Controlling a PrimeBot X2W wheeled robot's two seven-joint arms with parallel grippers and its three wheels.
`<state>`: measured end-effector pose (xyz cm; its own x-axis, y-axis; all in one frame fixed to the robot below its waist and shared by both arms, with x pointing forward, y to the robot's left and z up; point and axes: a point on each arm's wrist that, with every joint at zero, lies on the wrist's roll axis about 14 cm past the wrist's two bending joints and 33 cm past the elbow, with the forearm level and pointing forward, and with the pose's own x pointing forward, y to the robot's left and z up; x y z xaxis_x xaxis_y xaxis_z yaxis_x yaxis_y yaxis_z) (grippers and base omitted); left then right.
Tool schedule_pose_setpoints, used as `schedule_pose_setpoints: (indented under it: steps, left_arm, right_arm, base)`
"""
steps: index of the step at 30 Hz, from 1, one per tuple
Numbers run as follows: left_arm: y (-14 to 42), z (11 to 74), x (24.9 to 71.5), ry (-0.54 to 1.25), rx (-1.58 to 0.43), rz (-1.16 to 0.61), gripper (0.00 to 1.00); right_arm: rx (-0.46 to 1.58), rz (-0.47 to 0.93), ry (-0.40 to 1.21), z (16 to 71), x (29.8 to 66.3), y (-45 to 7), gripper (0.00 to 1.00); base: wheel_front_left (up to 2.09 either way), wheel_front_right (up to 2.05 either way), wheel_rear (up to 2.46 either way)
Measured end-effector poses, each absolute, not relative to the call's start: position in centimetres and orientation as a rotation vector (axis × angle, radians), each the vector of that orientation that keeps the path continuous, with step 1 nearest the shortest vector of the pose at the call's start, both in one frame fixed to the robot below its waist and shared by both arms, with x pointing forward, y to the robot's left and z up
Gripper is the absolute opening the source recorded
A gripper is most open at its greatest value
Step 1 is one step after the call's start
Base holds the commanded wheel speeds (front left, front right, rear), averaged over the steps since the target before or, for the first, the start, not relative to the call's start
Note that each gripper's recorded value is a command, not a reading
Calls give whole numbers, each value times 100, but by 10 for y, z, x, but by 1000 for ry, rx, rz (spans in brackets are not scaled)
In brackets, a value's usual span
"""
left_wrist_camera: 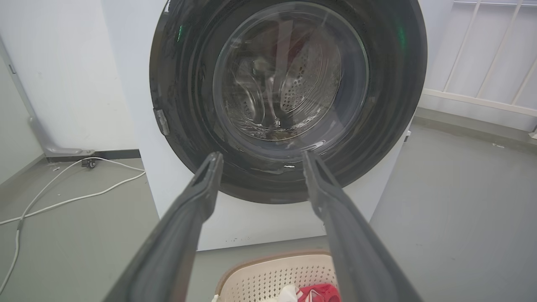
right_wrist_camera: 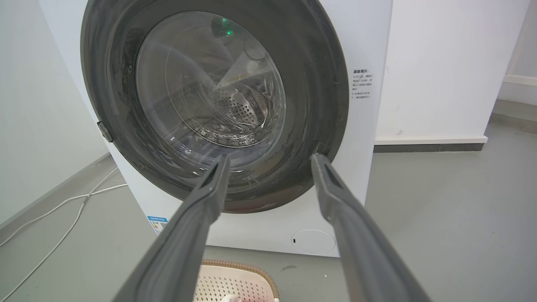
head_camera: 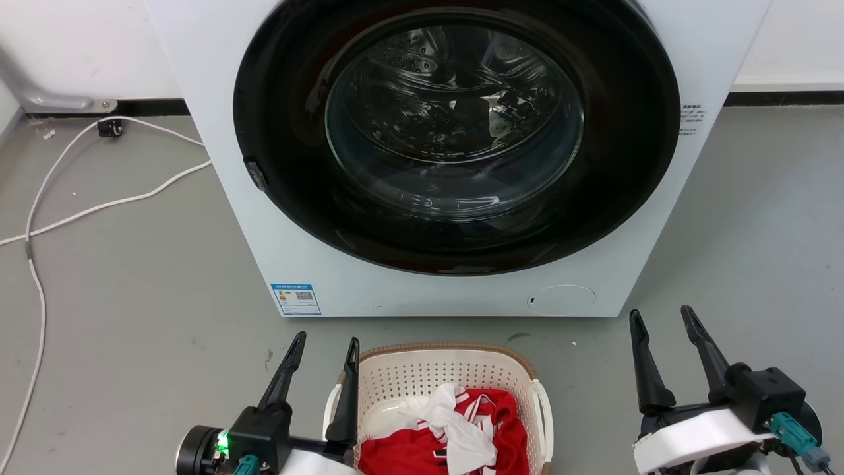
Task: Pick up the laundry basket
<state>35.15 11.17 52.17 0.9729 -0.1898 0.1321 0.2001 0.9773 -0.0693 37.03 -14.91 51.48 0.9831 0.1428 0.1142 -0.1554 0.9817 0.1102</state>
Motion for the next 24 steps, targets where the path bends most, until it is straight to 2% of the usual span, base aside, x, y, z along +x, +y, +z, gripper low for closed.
schedule_pose_setpoints:
  steps: [14, 24]
  left_arm:
    - [112, 505, 362, -70, -113, -188, 100]
    - [122, 457, 411, 48, -89, -171, 100]
  right_arm:
    - [113, 156, -71, 503, 379, -147, 100]
    - [82, 174, 58, 457, 419, -141, 100]
  base:
    - [0, 0, 0]
    - [0, 0, 0]
